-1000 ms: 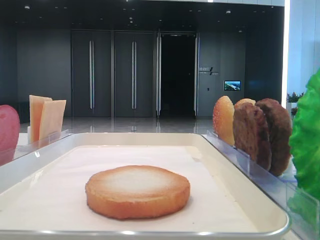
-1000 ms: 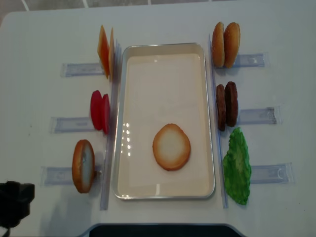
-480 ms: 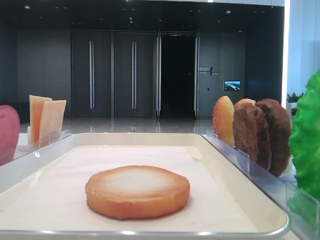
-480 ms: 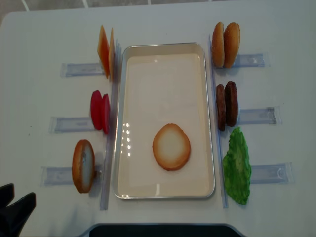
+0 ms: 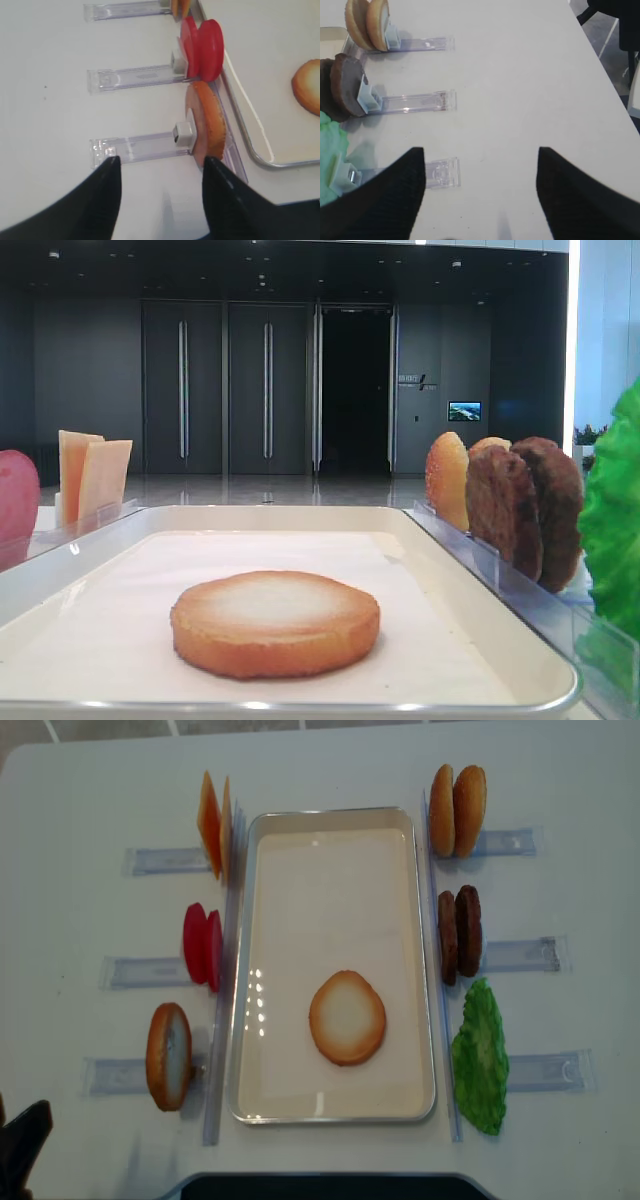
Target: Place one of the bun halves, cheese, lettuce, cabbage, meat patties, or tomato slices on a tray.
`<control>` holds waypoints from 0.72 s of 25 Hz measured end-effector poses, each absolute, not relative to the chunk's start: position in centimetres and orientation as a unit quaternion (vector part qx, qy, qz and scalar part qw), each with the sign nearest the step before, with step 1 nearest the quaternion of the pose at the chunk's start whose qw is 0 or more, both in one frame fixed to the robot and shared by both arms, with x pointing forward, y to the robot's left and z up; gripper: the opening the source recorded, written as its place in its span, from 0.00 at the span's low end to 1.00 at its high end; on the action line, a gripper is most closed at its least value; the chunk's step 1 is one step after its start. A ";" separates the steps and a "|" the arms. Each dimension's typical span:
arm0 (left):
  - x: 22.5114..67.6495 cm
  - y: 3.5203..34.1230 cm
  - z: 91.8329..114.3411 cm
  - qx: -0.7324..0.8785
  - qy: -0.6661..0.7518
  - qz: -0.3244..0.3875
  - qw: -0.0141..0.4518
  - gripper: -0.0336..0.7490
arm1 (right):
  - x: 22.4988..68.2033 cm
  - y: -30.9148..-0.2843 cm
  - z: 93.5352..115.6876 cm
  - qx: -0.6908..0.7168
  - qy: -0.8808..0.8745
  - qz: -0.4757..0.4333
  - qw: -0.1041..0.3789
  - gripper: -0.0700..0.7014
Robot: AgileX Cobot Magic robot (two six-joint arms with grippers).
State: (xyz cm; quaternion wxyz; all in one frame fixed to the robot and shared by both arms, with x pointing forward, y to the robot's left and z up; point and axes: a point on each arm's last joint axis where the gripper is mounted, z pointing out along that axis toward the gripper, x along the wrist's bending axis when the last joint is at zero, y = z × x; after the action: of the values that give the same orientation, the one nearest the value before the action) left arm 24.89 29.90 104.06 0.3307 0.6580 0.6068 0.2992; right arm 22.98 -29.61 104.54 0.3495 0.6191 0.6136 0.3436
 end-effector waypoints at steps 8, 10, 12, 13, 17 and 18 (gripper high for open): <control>23.3 30.0 104.1 0.625 0.604 0.342 0.357 0.55 | 23.0 -29.6 104.5 0.619 0.614 0.344 0.349 0.71; 23.3 30.0 104.1 0.625 0.604 0.343 0.358 0.55 | 23.0 -29.6 104.5 0.619 0.614 0.344 0.349 0.71; 23.3 30.0 104.1 0.625 0.604 0.343 0.358 0.55 | 23.0 -29.6 104.5 0.619 0.614 0.344 0.349 0.71; 23.3 30.0 104.1 0.625 0.604 0.343 0.358 0.55 | 23.0 -29.6 104.5 0.619 0.614 0.344 0.349 0.71; 23.3 30.0 104.1 0.625 0.604 0.343 0.358 0.55 | 23.0 -29.6 104.5 0.619 0.614 0.344 0.349 0.71; 23.3 30.0 104.1 0.625 0.604 0.343 0.358 0.55 | 23.0 -29.6 104.5 0.619 0.614 0.344 0.349 0.71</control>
State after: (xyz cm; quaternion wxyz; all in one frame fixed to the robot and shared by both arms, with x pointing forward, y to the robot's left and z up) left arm 23.26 29.98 104.08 0.3579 0.6245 0.6037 0.3427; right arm 22.98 -29.61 104.54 0.3495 0.6191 0.6136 0.3436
